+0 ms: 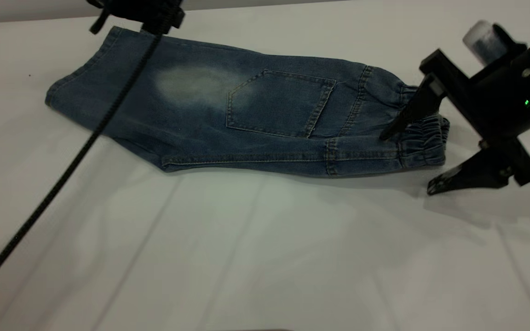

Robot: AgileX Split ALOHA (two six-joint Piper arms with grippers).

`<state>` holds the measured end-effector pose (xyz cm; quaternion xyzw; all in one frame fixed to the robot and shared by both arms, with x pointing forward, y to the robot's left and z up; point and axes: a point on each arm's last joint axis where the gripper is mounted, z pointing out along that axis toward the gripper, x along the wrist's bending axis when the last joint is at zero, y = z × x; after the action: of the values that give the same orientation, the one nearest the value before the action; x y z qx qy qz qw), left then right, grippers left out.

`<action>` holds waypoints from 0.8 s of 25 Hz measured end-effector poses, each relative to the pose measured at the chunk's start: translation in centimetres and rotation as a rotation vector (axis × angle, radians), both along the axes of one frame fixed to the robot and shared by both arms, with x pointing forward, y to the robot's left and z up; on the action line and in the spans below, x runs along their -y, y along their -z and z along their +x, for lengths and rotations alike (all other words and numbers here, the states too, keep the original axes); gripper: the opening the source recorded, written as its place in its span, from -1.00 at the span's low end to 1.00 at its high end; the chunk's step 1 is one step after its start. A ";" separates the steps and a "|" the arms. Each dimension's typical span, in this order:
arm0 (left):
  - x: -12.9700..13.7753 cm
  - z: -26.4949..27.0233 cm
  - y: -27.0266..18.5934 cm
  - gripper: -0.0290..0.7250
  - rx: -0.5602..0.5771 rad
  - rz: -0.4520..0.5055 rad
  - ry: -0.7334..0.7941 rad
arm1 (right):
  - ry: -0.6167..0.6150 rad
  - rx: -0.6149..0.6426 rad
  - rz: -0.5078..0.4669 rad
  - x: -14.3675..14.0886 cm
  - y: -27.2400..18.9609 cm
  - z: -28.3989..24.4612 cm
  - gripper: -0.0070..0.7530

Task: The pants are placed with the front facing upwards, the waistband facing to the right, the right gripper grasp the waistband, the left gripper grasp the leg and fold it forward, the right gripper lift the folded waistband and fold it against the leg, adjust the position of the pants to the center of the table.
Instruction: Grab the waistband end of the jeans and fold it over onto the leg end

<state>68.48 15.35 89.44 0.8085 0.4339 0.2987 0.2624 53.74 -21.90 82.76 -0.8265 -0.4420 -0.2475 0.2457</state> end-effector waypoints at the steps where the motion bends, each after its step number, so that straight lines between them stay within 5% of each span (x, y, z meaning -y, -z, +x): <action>1: 0.4 -0.1 0.0 0.42 -0.001 0.003 0.006 | 0.016 0.010 -0.001 0.0 0.3 0.2 0.58; 13: 3.6 -1.6 0.2 0.42 -0.015 0.037 0.052 | 0.131 0.104 -0.118 1.2 0.8 1.4 0.45; 15: 4.2 -1.8 0.1 0.42 -0.016 0.027 0.063 | 0.122 0.112 -0.124 1.2 0.8 1.4 0.14; 18: 5.3 -2.4 0.2 0.42 -0.022 0.010 0.078 | 0.091 0.140 -0.118 1.1 0.7 1.4 -0.60; 20: 6.1 -3.0 0.6 0.42 -0.036 -0.001 0.094 | 0.069 0.163 -0.108 1.0 0.6 1.5 -0.82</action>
<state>65.49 9.24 88.82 0.8331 0.4000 0.2714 0.2688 55.29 -22.88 82.20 -0.8303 -0.4446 -0.2980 0.1551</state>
